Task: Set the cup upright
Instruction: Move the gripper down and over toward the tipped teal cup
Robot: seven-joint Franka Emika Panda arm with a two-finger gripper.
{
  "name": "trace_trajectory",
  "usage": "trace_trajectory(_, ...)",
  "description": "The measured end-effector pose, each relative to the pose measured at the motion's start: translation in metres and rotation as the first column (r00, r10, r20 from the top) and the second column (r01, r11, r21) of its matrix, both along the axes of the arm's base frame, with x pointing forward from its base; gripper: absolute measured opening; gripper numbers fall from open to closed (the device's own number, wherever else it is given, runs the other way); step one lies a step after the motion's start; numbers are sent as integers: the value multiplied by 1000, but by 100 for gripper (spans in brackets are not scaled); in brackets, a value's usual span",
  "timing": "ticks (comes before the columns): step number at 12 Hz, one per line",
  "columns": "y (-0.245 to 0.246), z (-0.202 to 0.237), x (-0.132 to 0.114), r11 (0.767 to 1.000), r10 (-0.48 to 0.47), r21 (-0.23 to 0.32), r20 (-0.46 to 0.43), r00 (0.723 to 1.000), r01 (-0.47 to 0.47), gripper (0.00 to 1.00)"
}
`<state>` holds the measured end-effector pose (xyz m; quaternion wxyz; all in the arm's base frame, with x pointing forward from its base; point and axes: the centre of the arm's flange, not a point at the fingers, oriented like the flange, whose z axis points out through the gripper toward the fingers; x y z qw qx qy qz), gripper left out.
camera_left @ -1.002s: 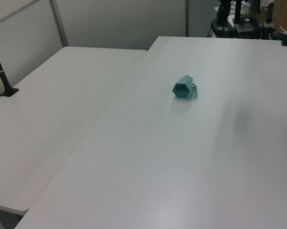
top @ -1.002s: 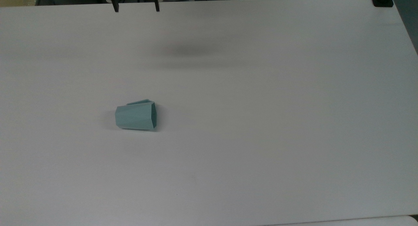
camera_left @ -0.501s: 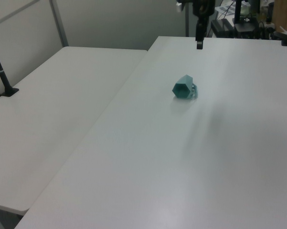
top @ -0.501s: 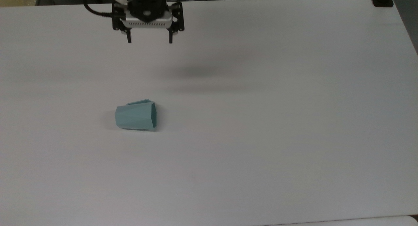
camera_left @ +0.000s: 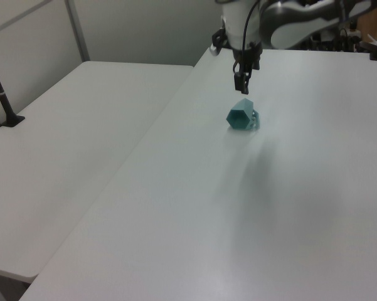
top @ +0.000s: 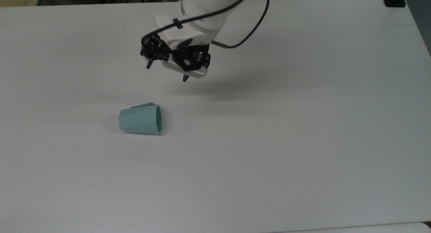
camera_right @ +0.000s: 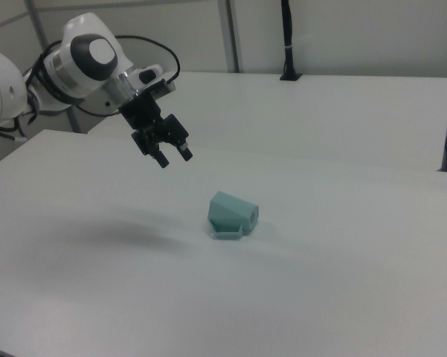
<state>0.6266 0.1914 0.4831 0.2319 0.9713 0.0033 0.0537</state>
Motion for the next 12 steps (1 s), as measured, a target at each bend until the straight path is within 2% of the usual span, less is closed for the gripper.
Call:
trace_trajectory(3, 22, -42, 8, 985, -4, -174, 63, 998, 15, 100)
trace_trajectory(6, 50, -97, 12, 936, 105, -344, 60, 993, -78, 100)
trace_trajectory(9, 55, -136, 16, 896, 155, -424, 25, 988, -129, 100)
trace_trajectory(12, 53, -167, 18, 871, 171, -466, -11, 985, -156, 100)
